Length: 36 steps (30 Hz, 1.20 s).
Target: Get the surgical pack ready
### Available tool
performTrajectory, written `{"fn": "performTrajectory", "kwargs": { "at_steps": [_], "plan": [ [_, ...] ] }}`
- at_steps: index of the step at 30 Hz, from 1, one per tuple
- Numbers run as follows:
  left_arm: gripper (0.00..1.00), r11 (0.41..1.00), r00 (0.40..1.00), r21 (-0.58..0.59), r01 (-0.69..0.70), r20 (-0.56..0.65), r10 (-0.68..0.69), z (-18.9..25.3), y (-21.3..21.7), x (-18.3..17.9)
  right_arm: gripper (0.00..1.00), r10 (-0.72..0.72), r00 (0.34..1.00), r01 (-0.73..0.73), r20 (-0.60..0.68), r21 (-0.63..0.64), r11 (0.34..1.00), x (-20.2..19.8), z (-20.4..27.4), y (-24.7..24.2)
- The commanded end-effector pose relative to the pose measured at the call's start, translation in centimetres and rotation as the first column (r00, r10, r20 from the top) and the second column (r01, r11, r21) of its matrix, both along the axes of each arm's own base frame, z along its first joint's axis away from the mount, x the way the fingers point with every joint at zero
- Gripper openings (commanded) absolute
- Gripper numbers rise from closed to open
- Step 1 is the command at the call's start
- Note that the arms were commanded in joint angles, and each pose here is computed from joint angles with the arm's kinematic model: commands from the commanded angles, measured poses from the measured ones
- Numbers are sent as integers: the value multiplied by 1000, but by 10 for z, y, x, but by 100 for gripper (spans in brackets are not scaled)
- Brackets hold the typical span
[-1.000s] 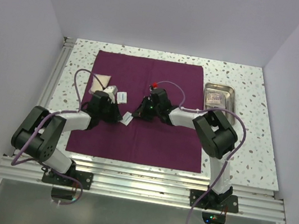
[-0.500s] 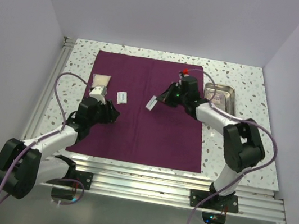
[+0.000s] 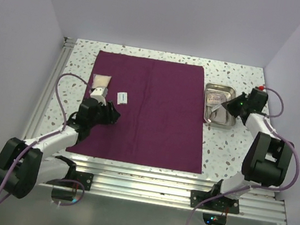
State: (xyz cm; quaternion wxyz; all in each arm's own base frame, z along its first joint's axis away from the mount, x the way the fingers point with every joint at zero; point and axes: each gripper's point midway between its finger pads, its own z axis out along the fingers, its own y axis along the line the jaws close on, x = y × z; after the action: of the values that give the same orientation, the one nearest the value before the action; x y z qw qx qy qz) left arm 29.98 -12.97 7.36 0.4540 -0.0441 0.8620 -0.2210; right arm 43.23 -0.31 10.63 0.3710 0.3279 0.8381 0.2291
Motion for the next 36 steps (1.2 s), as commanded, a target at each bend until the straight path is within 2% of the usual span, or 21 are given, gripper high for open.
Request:
{"fn": "performTrajectory", "kwargs": {
  "at_steps": [1, 11, 12, 13, 14, 16, 17, 19, 22, 26, 29, 30, 33, 36],
  "plan": [
    [55, 1000, 997, -10, 23, 78, -22, 15, -3, 5, 0, 6, 1000, -6, 23, 7, 1000, -6, 8, -15],
    [55, 1000, 996, -9, 16, 91, -16, 18, -2, 6, 0, -2, 1000, 2, -5, 41, 999, -14, -16, -19],
    [55, 1000, 996, -5, 12, 91, -11, 18, 0, 6, 2, -3, 1000, 4, -3, 40, 999, -14, -15, -19],
    [55, 1000, 995, -6, 7, 100, -7, 20, 0, 6, 14, -16, 1000, 16, -4, 29, 999, -14, -15, -22],
    [56, 1000, 995, -4, 0, 104, 0, 21, 2, 6, 36, -22, 1000, 22, 10, 8, 1000, -16, -10, -24],
    [56, 1000, 994, -3, -7, 112, 7, 23, 3, 6, 51, -66, 998, 66, 0, -30, 997, -22, -9, -33],
    [56, 1000, 993, -1, -15, 116, 15, 24, 5, 6, 54, -69, 997, 70, 19, -50, 996, -26, 0, -34],
    [56, 1000, 993, 0, -26, 118, 26, 24, 7, 6, 55, -71, 996, 75, 53, -87, 993, -27, 12, -36],
    [56, 996, 988, 13, -93, 126, 90, 30, 17, 10, 56, 15, 996, 4, 92, -210, 978, -30, 41, -19],
    [59, 990, 987, 33, -137, 92, 133, 34, 23, 16, 55, 190, 977, -170, 92, -193, 966, -35, 48, 43],
    [59, 990, 989, 21, -137, 54, 136, 35, 18, 25, 54, 346, 931, -326, 115, -157, 932, -38, 49, 107],
    [58, 991, 989, 6, -136, 57, 135, 41, 16, 30, 54, 433, 898, -419, 81, -152, 895, -44, 37, 142],
    [56, 991, 990, -34, -132, 47, 133, 44, 10, 42, 55, 592, 801, -581, 92, -123, 805, -49, 39, 214],
    [53, 991, 992, -42, -124, -5, 124, 33, 4, 56, 56, 676, 733, -671, 76, -86, 736, -51, 26, 274]
  ]
}}
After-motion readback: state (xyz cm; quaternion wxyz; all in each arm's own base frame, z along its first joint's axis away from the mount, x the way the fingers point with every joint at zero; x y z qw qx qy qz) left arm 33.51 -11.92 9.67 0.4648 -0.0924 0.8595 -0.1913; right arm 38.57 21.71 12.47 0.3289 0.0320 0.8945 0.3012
